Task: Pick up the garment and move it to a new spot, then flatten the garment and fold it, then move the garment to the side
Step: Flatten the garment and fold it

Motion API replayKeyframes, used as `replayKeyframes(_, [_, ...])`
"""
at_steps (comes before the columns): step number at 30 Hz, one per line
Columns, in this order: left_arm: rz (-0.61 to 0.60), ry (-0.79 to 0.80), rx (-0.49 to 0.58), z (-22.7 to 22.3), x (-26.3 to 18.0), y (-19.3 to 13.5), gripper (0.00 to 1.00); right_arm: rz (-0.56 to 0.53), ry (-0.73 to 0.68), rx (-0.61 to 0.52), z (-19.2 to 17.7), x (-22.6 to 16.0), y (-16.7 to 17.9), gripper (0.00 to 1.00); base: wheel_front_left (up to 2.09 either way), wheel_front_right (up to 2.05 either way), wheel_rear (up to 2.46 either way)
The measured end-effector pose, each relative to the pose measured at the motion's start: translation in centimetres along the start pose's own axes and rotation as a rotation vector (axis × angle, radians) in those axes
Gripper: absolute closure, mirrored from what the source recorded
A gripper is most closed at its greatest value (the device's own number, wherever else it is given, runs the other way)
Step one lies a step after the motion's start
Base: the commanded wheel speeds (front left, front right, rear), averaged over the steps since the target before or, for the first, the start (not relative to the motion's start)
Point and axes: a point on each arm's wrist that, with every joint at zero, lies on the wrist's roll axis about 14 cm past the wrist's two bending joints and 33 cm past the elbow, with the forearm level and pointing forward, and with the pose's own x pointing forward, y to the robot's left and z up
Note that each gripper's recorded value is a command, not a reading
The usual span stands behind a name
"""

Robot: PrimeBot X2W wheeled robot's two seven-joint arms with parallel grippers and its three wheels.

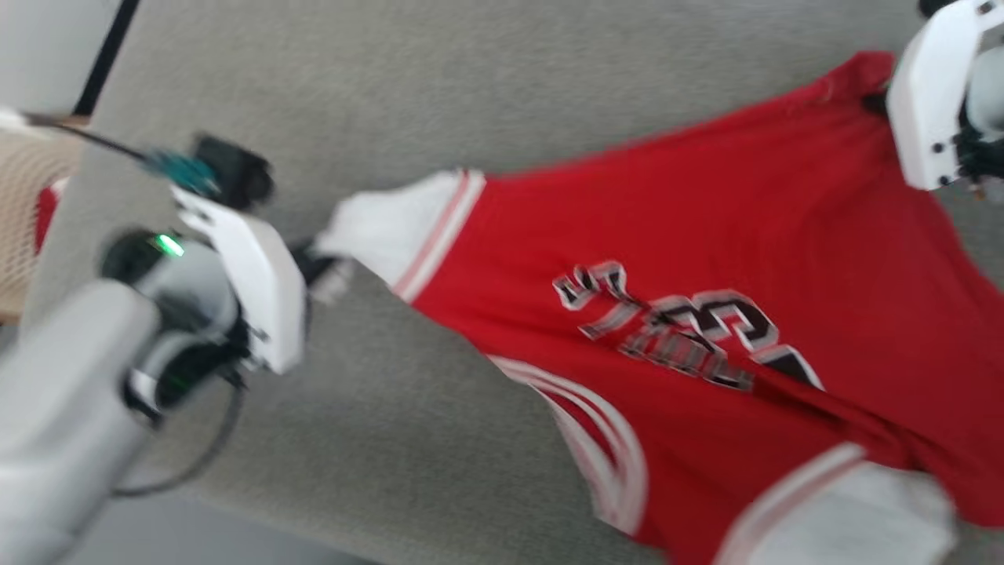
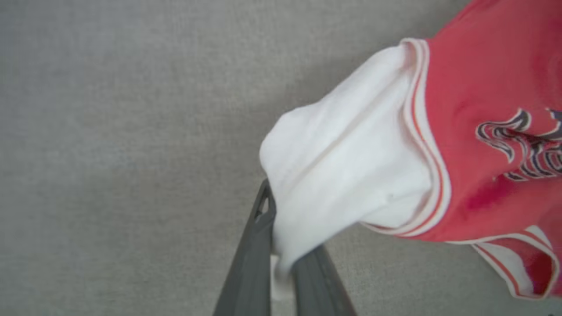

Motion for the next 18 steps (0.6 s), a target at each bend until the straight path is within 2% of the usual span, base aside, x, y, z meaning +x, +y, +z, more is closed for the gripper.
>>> replayKeyframes(6, [0.043,-0.098,0.118,6.9,-1.7,0.9,1.00,-0.083,-0.167,-0.015,2.5,-5.9,-2.6,1.00,0.00,0.00,0.00])
replayKeyframes(18, [0.054,-0.294,0.291,17.3,-5.5,-2.2,1.00,-0.241,-0.396,-0.005,4.3,-18.1,-4.7,1.00,0.00,0.00,0.00])
